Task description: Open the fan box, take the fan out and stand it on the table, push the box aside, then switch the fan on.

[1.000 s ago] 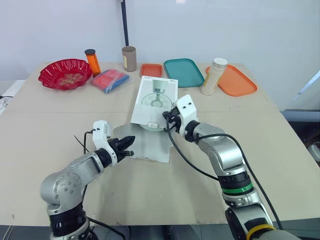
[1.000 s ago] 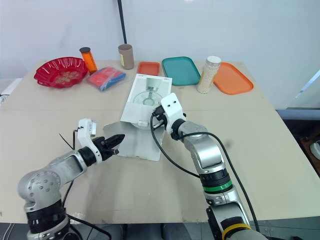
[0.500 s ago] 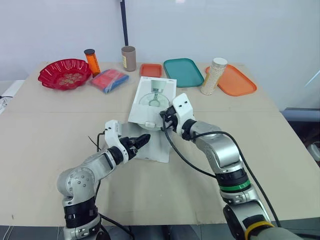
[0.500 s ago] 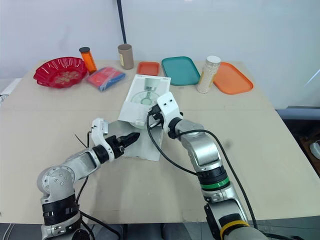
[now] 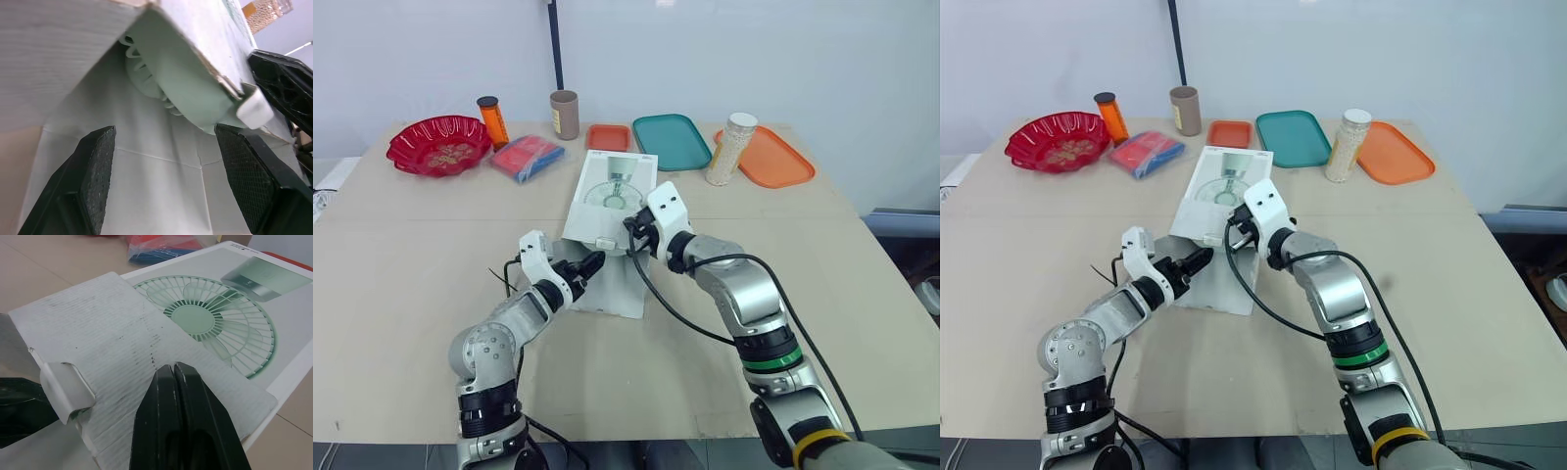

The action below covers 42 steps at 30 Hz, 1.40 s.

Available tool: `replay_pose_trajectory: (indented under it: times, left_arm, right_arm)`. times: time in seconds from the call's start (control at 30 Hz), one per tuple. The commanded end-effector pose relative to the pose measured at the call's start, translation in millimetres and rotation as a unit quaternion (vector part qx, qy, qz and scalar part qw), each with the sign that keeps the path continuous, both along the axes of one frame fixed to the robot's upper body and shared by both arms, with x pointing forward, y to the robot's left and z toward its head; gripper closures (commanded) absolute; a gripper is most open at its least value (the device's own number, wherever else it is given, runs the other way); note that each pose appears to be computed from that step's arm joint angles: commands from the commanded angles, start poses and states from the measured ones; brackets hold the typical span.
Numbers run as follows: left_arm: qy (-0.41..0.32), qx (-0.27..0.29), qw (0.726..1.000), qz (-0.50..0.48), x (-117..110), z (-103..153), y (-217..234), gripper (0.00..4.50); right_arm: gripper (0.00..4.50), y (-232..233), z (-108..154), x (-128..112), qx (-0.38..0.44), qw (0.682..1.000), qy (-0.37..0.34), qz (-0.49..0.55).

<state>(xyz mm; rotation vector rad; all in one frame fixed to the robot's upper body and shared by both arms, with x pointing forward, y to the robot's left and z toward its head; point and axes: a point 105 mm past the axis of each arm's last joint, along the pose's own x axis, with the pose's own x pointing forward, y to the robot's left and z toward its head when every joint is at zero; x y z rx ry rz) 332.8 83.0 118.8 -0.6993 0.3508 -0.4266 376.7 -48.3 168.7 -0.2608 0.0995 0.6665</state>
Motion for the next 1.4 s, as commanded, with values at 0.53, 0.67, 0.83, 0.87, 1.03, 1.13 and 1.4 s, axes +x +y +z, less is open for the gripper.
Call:
replay_pose_trajectory:
  times: [0.53,0.67,0.83,0.87,1.03,1.13,1.4]
  left_arm:
    - [-0.042,-0.041,0.998,-0.022,-1.6,22.0,-12.2,1.07]
    - [-0.047,-0.053,0.997,-0.020,-0.8,26.6,-13.8,1.07]
    - [-0.047,-0.060,0.997,-0.013,1.9,27.9,-15.1,1.07]
    - [-0.048,-0.059,0.997,-0.014,2.1,28.4,-15.6,1.07]
    - [-0.054,-0.064,0.996,-0.008,4.9,32.0,-14.9,1.07]
    - [-0.054,-0.064,0.996,-0.002,8.1,32.6,-13.0,1.07]
    - [-0.051,-0.072,0.996,0.009,15.0,31.1,-14.6,1.07]
  right_arm:
    - [4.50,-3.8,-21.3,-0.2,-0.026,0.999,0.032,-0.001]
    - [4.50,-3.2,-21.1,-0.1,-0.027,0.999,0.032,0.002]
    - [4.50,-3.5,-21.8,-0.4,-0.030,0.999,0.031,0.003]
    - [4.50,-3.5,-22.0,-0.5,-0.030,0.999,0.031,0.003]
    - [4.50,-2.9,-23.0,-2.0,-0.029,0.999,0.032,0.003]
    - [4.50,-3.4,-23.6,-2.0,-0.029,0.999,0.033,0.002]
    - [4.50,-5.2,-23.6,-2.2,-0.030,0.999,0.033,-0.001]
